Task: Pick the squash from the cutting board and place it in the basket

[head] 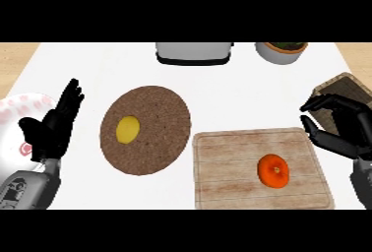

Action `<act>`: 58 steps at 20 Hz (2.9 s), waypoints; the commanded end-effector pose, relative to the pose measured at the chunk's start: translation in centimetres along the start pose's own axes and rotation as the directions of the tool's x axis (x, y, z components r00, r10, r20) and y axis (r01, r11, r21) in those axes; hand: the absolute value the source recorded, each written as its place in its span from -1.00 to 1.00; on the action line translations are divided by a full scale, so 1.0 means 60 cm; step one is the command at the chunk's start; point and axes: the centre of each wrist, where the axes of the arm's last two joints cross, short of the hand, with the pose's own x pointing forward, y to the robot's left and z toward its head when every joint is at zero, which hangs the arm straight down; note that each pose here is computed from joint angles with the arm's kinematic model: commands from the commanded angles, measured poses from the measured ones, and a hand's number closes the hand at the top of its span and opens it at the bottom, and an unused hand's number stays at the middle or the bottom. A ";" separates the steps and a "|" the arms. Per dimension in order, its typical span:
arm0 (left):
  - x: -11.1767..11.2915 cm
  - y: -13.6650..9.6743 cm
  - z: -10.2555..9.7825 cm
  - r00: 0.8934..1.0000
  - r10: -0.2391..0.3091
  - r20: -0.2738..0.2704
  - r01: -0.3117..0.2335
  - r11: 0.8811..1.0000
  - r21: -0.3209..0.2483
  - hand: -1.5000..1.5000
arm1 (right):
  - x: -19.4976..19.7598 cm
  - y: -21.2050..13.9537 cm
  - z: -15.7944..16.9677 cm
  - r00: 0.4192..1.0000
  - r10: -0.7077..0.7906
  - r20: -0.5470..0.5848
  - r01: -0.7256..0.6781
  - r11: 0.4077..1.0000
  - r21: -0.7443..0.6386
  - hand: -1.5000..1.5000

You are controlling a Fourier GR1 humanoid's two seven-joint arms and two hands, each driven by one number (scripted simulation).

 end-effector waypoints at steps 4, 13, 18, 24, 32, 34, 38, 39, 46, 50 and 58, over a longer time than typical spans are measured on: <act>0.000 0.016 -0.004 0.998 0.013 -0.064 -0.008 0.997 0.074 0.00 | -0.021 0.078 0.016 0.952 0.284 -0.117 -0.305 0.918 -0.254 -1.00; -0.001 0.045 0.004 0.997 0.011 -0.082 -0.003 0.996 0.089 0.00 | 0.099 -0.010 0.014 0.655 0.634 -0.412 -0.660 0.745 0.096 -1.00; 0.000 0.022 0.003 0.998 0.000 -0.064 0.006 0.996 0.094 0.00 | 0.145 -0.008 0.022 0.493 0.743 -0.452 -0.576 0.668 0.471 -1.00; 0.011 0.011 0.015 0.997 0.016 -0.073 -0.011 0.998 0.063 0.00 | 0.252 0.005 0.025 0.515 0.722 -0.461 -0.489 0.690 0.533 -1.00; 0.026 -0.003 0.002 0.998 0.020 -0.053 -0.017 0.998 0.065 0.00 | 0.222 0.005 0.038 0.607 0.616 -0.502 -0.471 0.787 0.398 -1.00; 0.044 0.017 -0.017 0.998 0.020 -0.057 -0.016 0.998 0.065 0.00 | 0.195 0.000 0.022 0.617 0.609 -0.499 -0.449 0.793 0.412 -1.00; 0.014 0.017 -0.009 0.998 0.025 -0.052 -0.021 0.998 0.066 0.00 | 0.157 0.027 0.077 0.631 0.588 -0.506 -0.444 0.809 0.387 -1.00; 0.014 0.011 0.015 0.999 0.021 -0.044 -0.019 0.998 0.061 0.00 | 0.140 0.027 0.066 0.617 0.600 -0.509 -0.442 0.800 0.406 -1.00; 0.028 0.020 0.000 0.999 0.025 -0.049 -0.022 0.998 0.066 0.00 | 0.068 0.079 0.123 0.656 0.588 -0.474 -0.443 0.808 0.389 -1.00; 0.025 0.024 0.025 0.999 0.018 -0.041 -0.015 0.997 0.074 0.00 | 0.081 0.092 0.099 0.671 0.584 -0.457 -0.473 0.812 0.343 -1.00; 0.001 0.035 -0.012 0.998 0.023 -0.058 -0.019 0.997 0.073 0.00 | 0.060 0.081 0.122 0.706 0.569 -0.421 -0.467 0.822 0.326 -1.00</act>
